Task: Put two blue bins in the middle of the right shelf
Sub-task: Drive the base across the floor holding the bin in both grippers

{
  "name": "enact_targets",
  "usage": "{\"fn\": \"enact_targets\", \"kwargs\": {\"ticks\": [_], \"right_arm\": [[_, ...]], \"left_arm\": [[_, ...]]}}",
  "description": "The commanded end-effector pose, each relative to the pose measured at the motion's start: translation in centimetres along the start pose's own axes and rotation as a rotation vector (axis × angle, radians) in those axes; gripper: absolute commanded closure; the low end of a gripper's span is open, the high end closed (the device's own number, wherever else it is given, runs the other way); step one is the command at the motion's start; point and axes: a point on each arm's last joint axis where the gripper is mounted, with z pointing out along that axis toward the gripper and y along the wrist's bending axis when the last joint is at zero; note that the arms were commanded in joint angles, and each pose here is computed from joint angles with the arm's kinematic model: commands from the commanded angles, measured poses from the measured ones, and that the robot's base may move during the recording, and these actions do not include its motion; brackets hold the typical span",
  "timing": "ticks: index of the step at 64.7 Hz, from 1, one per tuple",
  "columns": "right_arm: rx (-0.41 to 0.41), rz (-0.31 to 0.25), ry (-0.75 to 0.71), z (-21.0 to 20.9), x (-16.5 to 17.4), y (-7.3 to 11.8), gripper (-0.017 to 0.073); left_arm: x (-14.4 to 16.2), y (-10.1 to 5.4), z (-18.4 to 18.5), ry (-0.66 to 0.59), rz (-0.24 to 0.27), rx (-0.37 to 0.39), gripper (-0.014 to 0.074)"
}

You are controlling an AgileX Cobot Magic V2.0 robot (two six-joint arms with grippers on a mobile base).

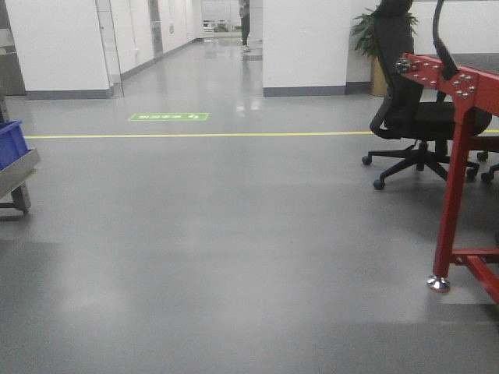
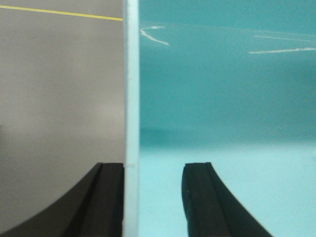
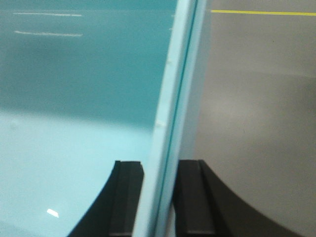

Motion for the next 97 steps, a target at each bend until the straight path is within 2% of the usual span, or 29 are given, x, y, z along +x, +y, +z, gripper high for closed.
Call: {"fn": "enact_targets", "kwargs": {"ticks": [1,97], "right_arm": [[0.003,-0.002,-0.132,-0.87,-1.52,-0.07,0.0713],[0.004,-0.001,-0.123,-0.43,-1.34,-0.12,0.0713]], "left_arm": [[-1.31,-0.86,-1.52,-0.096,0.01,0.059,0.0704],[-1.31,-0.85,-1.52,-0.096,0.011,0.058,0.0704]]}}
